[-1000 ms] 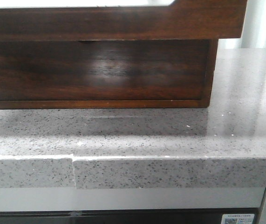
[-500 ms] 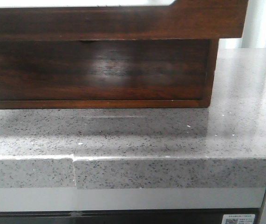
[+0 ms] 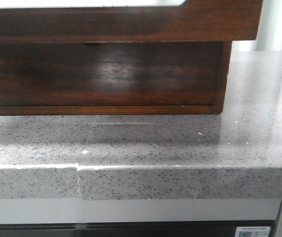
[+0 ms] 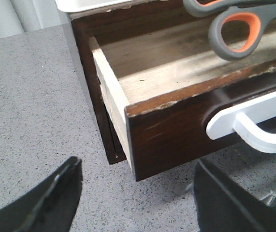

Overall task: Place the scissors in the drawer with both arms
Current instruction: 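Carry the scissors with the right gripper over the open drawer, then lower the scissors into the drawer and open the right gripper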

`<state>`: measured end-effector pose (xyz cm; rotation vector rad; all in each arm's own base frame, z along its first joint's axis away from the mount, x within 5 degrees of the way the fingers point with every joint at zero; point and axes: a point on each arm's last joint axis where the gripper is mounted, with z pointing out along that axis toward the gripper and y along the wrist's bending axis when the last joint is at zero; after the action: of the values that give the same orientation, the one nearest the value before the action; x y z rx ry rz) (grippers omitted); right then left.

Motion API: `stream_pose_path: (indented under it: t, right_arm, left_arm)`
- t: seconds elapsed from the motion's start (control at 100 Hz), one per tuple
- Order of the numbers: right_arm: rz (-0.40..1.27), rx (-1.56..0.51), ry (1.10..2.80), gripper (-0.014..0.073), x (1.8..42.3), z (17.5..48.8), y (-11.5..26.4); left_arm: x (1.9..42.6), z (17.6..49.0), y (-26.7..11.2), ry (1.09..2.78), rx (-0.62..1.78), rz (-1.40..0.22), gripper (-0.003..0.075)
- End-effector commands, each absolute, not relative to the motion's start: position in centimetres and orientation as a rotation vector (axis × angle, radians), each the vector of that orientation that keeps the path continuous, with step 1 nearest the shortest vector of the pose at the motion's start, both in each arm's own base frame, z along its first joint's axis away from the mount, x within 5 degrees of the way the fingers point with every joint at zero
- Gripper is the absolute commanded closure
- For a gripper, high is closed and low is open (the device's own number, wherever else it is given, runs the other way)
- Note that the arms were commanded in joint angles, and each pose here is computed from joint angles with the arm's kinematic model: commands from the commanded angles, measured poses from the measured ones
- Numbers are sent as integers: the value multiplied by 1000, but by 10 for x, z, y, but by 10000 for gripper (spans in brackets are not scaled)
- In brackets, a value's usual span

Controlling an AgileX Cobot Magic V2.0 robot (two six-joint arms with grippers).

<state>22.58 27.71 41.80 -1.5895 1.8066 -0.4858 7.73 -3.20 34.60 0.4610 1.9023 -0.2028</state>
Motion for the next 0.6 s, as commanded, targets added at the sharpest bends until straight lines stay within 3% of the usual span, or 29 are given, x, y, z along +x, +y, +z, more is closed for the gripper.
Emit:
stream_pose_path:
  t: [0.0,0.16,0.39,0.59]
  right_arm:
    - [-525,-1510,1763,449,221,443,261]
    - [-524,-1509,1762,310,221,444,261]
    - [-499,-1456,1764,312,213,458,249]
    - [-342,-1188,1817,312,187,499,204]
  left_arm:
    - [78,363,-33,1803,426,-228,262]
    - [78,363,-33,1803,426,-228,262]
    - [78,363,-33,1804,427,-229,262]
    - [78,363,-33,1804,427,-229,262]
